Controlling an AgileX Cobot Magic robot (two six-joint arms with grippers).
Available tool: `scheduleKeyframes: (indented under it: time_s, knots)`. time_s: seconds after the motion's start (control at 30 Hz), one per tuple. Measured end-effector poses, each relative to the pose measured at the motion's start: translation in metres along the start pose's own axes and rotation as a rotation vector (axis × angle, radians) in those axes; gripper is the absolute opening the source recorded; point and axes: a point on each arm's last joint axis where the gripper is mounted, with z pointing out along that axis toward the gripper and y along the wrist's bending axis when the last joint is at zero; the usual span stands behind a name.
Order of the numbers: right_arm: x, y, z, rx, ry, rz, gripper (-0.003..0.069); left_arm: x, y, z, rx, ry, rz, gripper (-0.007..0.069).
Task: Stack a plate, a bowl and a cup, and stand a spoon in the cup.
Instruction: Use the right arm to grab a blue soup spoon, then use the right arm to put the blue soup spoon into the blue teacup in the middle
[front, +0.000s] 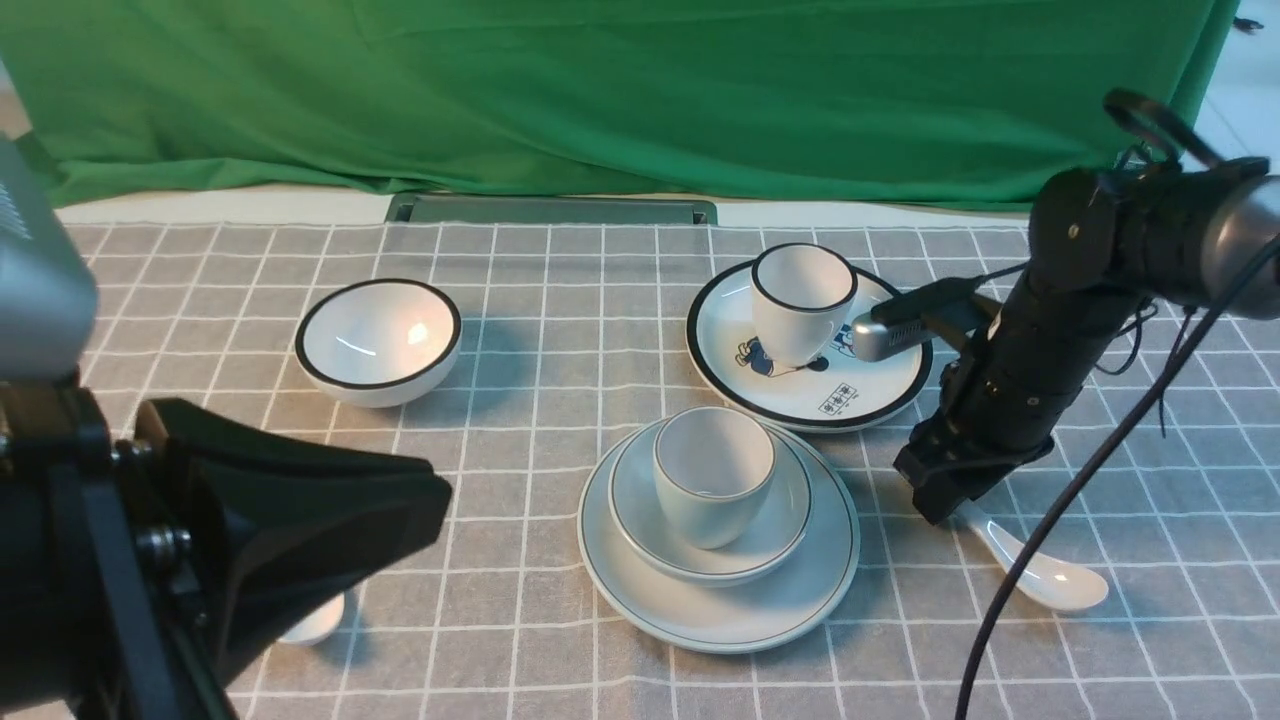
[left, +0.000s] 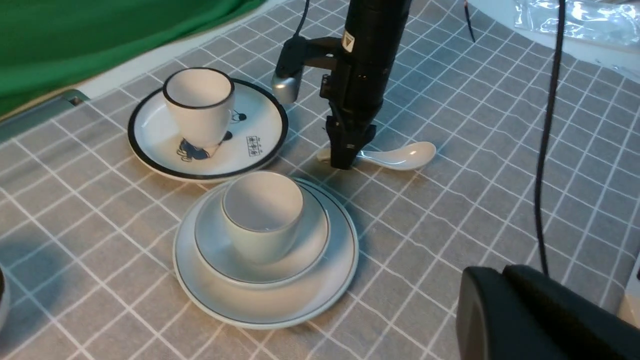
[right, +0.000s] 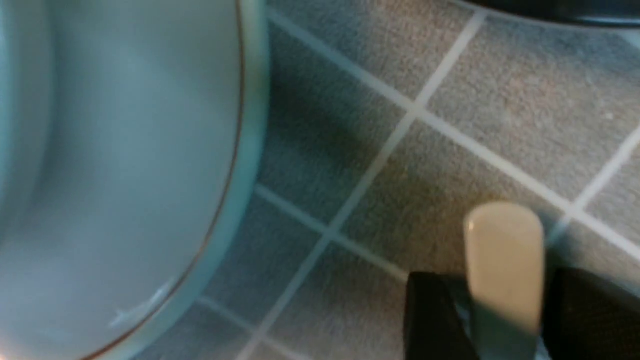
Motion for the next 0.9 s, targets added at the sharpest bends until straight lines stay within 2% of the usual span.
scheduleKeyframes:
  time_s: [0.2,0.23,0.27,0.33,0.5,0.6,0.77,0.9]
  knots:
    - [-0.001,0.000,0.002,-0.005,0.013,0.000,0.0344,0.000,0.000,0.000,0.005,-0.001,-0.009,0.0010]
    - [0.000,-0.001,0.002,-0.005,0.021,-0.003,0.0306,0.000,0.000,0.000,0.005,-0.001,-0.009,0.0010]
    - [0.000,-0.001,0.002,-0.004,0.021,-0.003,0.0300,0.000,0.000,0.000,0.005,-0.001,-0.009,0.0010]
    - [0.002,0.000,0.002,-0.014,0.045,0.002,0.0182,0.000,0.000,0.000,0.005,-0.001,-0.009,0.0010]
    - [0.007,0.004,-0.004,-0.040,0.084,0.015,0.0172,0.000,0.000,0.000,0.005,-0.001,-0.010,0.0010]
    - [0.014,0.011,-0.026,-0.032,0.055,0.027,0.0172,0.000,0.000,0.000,0.005,-0.001,-0.007,0.0010]
    - [0.042,0.040,-0.089,0.041,-0.152,0.021,0.0172,0.000,0.000,0.000,-0.002,0.001,0.037,0.0010]
    - [0.070,0.073,-0.122,0.092,-0.425,0.022,0.0172,-0.001,0.001,0.000,-0.017,-0.005,0.068,0.0010]
